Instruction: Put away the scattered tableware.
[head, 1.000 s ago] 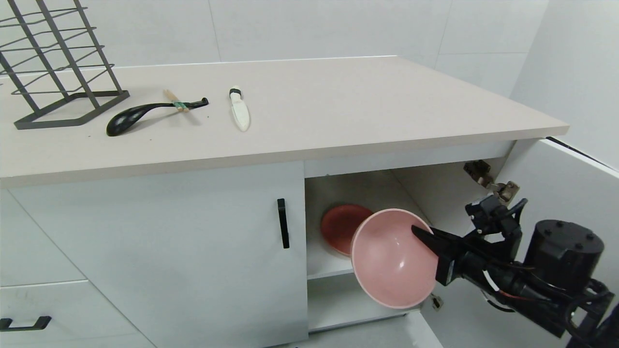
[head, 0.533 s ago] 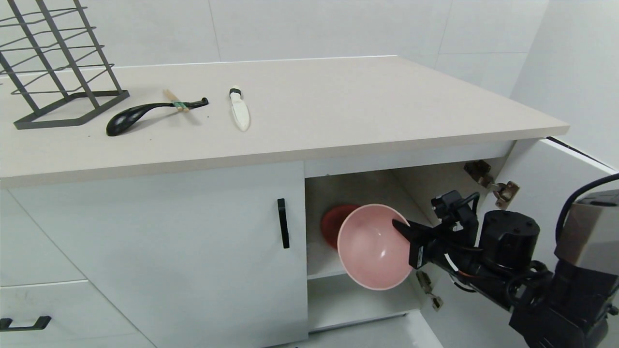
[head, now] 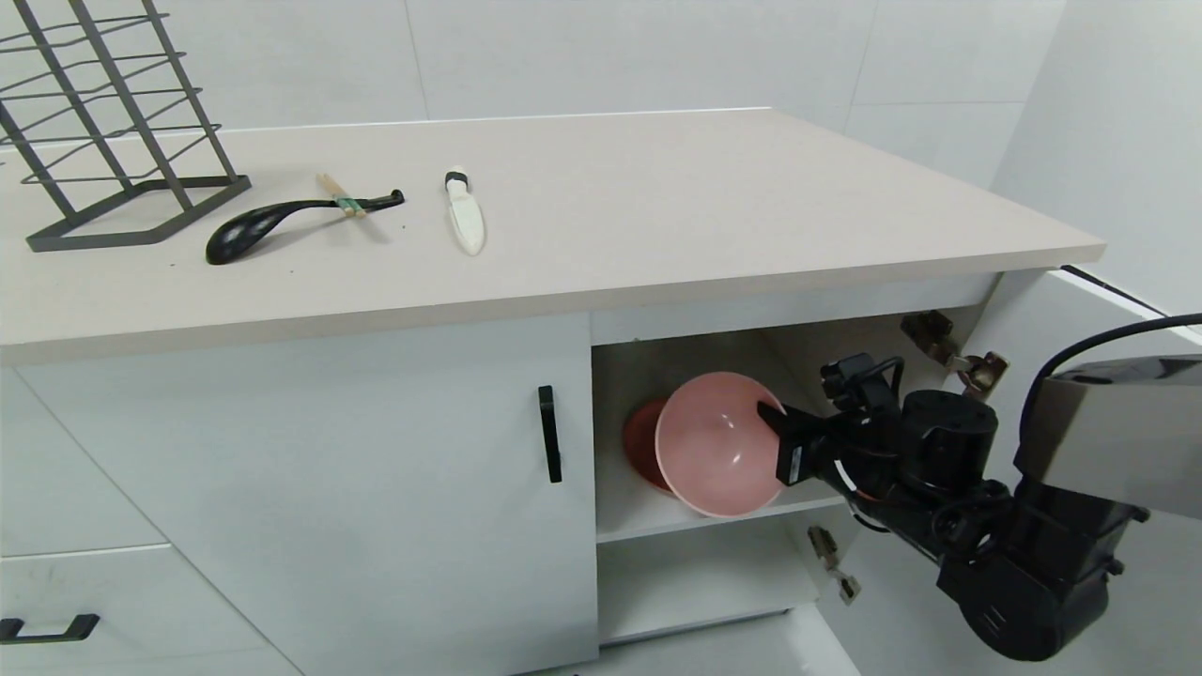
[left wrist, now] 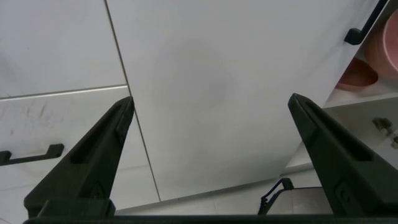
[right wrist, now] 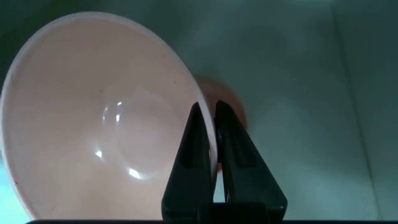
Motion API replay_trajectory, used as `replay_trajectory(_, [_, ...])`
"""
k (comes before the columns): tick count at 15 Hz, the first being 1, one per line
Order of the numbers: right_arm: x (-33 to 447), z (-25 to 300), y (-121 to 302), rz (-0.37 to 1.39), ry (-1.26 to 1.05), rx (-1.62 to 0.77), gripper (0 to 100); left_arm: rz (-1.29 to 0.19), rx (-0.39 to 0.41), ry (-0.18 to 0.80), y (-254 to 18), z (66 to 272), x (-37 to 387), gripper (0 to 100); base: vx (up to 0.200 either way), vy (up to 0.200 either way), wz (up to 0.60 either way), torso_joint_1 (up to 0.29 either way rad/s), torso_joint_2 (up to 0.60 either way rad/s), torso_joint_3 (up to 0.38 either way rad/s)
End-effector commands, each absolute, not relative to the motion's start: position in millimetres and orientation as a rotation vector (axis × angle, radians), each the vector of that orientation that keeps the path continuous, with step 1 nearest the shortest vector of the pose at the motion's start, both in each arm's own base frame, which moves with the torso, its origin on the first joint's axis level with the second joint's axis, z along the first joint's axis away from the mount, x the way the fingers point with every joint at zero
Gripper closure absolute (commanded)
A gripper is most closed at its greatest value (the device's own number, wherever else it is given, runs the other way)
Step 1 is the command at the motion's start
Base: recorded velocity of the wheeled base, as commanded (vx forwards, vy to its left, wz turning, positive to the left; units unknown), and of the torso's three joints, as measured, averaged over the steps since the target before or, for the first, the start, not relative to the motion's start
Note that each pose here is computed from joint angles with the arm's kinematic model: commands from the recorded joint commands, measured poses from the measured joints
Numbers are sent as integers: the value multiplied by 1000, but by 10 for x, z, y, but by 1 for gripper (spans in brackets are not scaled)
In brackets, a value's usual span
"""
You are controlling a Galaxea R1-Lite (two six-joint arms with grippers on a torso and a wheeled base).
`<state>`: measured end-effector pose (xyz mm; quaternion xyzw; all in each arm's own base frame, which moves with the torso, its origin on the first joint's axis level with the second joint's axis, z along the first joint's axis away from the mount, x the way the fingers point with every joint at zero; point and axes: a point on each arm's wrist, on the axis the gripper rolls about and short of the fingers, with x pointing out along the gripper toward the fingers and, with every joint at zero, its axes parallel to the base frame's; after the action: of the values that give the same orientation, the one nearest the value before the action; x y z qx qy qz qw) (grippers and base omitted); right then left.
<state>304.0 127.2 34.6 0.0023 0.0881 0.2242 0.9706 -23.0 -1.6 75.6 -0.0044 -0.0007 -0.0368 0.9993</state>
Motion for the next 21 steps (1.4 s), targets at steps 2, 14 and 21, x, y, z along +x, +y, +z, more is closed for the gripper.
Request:
replay_trajectory(2, [3166,222,1291,436,185,5,100,-74,-9,0,-16,755,-229,0,0,0,0,0,0,0])
replay_trajectory(14, [3566,-18,1414,424,141,54,100,-74,-9,0,-16,755,-229,0,0,0,0,0,0,0])
replay_trajectory(21, [3681,-247,1356,398,169,51,100,-74,-9,0,-16,755,-229,0,0,0,0,0,0,0])
